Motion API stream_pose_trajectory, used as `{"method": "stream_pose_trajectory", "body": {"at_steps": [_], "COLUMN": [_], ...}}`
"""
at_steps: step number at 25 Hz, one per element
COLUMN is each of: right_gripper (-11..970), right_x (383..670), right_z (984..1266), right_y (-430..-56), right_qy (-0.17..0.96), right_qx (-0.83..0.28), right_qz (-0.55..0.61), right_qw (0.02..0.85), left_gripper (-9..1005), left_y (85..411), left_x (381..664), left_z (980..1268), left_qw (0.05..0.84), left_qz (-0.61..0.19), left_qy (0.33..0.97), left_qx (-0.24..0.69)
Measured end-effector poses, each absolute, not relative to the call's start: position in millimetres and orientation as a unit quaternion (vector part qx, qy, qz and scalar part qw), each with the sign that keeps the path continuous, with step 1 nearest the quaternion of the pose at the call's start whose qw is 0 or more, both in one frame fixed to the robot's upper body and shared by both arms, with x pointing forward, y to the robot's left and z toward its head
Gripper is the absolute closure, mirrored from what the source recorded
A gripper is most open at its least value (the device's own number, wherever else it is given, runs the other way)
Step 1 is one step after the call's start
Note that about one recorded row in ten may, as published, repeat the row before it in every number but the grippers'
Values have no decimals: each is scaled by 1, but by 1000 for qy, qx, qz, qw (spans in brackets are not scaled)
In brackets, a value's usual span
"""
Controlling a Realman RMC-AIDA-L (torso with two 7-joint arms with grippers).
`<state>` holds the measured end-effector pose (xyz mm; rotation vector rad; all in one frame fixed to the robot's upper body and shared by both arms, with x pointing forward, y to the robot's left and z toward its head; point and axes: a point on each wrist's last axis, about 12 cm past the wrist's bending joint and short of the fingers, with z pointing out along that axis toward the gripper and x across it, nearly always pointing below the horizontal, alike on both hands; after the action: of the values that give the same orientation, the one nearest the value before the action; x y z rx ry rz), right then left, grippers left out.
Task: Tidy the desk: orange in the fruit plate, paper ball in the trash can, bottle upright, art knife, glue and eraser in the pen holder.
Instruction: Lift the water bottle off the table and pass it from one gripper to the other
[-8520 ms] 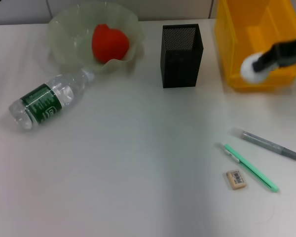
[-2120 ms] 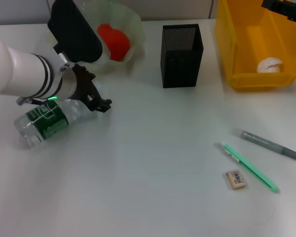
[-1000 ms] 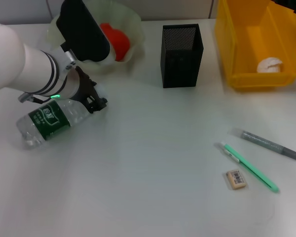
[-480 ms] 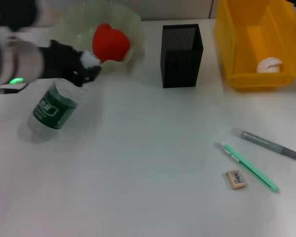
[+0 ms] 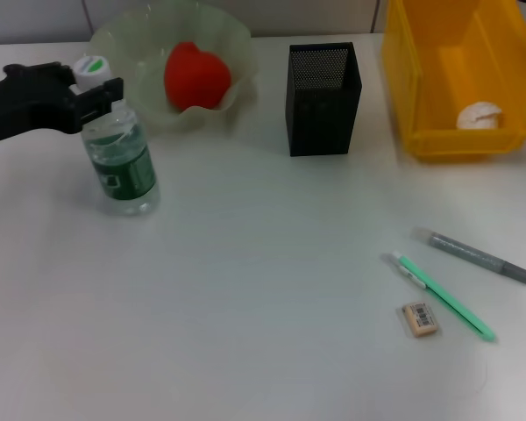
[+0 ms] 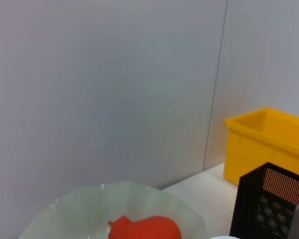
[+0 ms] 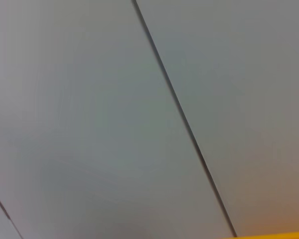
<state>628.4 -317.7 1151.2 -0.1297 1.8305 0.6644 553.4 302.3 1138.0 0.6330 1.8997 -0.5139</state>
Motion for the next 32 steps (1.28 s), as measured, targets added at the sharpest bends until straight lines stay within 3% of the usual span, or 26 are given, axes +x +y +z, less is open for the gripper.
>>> {"method": "stream_pose_trajectory", "body": {"at_steps": [19, 32], "right_gripper": [257, 257], "right_x": [631, 631], "right_z": [1152, 1152], "right_y": [-317, -316], "right_qy": [777, 776], "right_qx": [-55, -56], "right_qz": [276, 277], "right_qw": [563, 563], "left_gripper": [561, 506], "left_y": [308, 312], "left_x": [541, 537], "left_z": [1121, 1106], "left_qw": [554, 563], "left_qz": [-232, -219], "left_qy": [744, 739], "left_qx": [294, 299]}}
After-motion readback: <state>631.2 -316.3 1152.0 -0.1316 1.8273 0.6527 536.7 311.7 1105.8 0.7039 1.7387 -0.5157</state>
